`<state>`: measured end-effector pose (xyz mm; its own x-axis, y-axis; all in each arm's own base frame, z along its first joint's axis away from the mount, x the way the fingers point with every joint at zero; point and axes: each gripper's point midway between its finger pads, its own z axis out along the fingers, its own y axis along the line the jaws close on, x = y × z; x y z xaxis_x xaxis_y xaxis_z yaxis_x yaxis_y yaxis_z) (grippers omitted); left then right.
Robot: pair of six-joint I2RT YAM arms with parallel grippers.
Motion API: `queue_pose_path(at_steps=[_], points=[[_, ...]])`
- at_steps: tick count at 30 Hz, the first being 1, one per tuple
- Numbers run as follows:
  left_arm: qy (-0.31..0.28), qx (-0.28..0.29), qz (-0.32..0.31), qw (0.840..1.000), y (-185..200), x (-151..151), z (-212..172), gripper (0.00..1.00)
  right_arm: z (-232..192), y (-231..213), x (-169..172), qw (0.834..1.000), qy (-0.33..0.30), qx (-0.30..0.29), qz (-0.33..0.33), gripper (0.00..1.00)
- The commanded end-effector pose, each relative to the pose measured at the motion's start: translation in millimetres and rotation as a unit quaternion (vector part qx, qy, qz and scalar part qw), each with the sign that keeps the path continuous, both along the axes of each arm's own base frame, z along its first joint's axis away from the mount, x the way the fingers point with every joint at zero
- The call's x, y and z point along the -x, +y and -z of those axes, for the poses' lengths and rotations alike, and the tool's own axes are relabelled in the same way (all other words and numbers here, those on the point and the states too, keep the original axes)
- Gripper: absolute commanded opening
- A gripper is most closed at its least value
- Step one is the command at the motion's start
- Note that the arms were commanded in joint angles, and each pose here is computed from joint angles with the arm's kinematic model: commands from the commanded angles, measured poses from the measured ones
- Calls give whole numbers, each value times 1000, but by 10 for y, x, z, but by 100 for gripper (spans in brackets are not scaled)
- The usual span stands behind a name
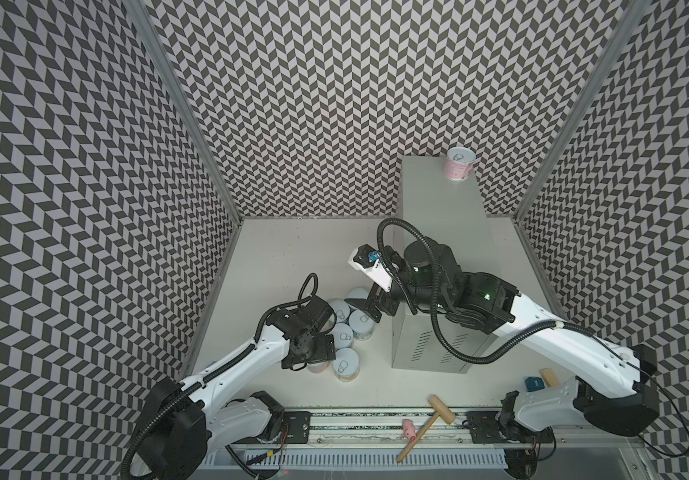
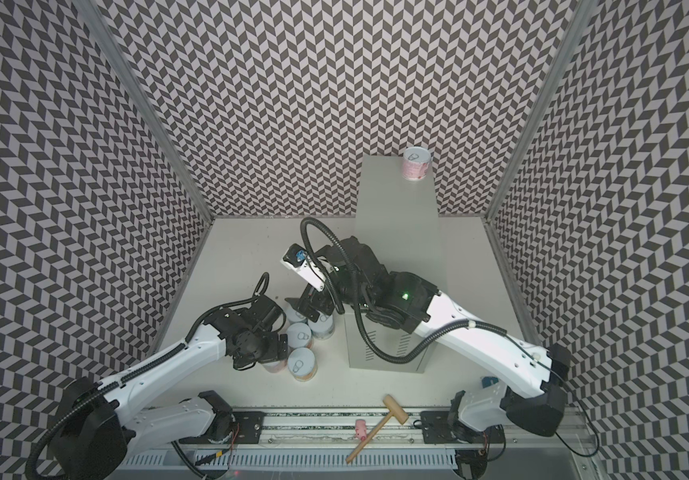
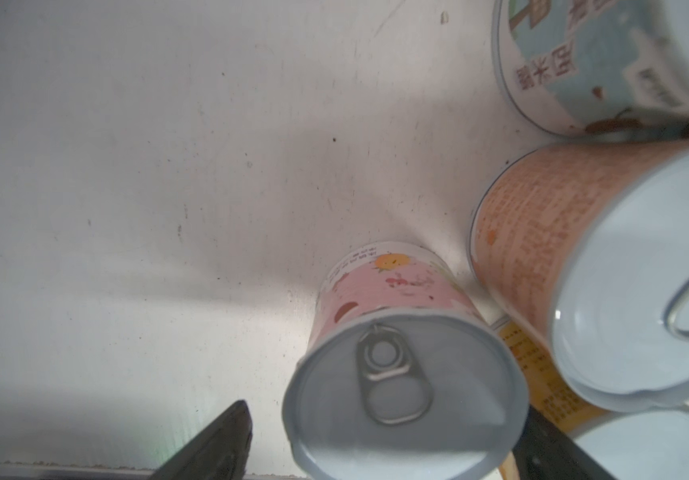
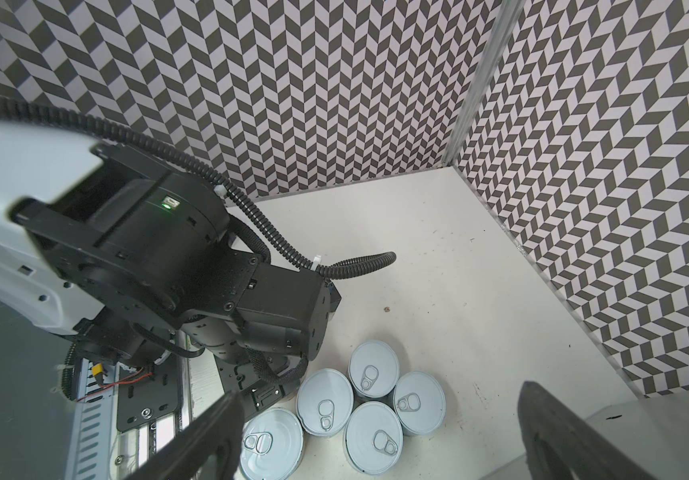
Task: Place and organize the canned foods onto the counter
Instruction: 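Close the left gripper on a pink-labelled can in the cluster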
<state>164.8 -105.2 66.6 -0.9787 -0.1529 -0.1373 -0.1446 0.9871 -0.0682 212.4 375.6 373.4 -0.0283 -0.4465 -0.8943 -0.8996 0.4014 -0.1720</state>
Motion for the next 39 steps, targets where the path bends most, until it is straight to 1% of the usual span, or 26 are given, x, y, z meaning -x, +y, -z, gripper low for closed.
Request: queue_pose_path(at_steps=[1, 3, 4, 5, 6, 7, 12, 21, 26, 27, 28, 30, 32, 36, 39], points=[[-13, 3, -18, 1000, -9, -81, -5, 91, -184, 7, 22, 999, -20, -26, -4, 99], [-18, 8, -19, 1000, -27, -101, -18, 85, -181, -2, 22, 999, -20, -25, -3, 99], [-19, 8, -19, 1000, -27, -103, -18, 84, -184, -5, 26, 999, -20, -26, -3, 99], [-20, 9, -19, 1000, -34, -110, -23, 80, -177, 2, 26, 999, -20, -25, -4, 99], [-19, 9, -19, 1000, -36, -110, -17, 79, -164, 5, 23, 1000, -19, -23, -4, 99], [-20, 10, -19, 1000, -40, -117, -19, 76, -171, 5, 23, 1000, -19, -24, -4, 99], [-12, 10, -11, 1000, -64, -105, 17, 76, -163, 4, -2, 1000, -21, -22, 2, 99], [0, 8, -4, 1000, -86, -85, 80, 79, -217, -30, 11, 999, -21, -27, 5, 99], [2, 4, -4, 1000, -82, -91, 84, 76, -202, -20, -13, 999, -23, -24, 8, 99], [-2, 2, -4, 1000, -75, -106, 66, 70, -200, -19, -15, 999, -24, -24, 8, 99], [-7, -4, -7, 1000, -56, -123, 45, 67, -191, -15, -19, 999, -24, -23, 8, 99], [-27, -7, -13, 1000, -43, -196, -54, 65, -184, -16, -20, 999, -24, -23, 8, 99], [-48, -9, -17, 999, -34, -269, -153, 58, -183, -19, -26, 999, -23, -24, 10, 99], [-77, -21, -25, 996, 7, -406, -354, 57, -166, -19, -30, 999, -24, -25, 11, 99], [-112, -34, -27, 993, 51, -547, -596, 56, -134, -13, -25, 999, -26, -26, 9, 99]])
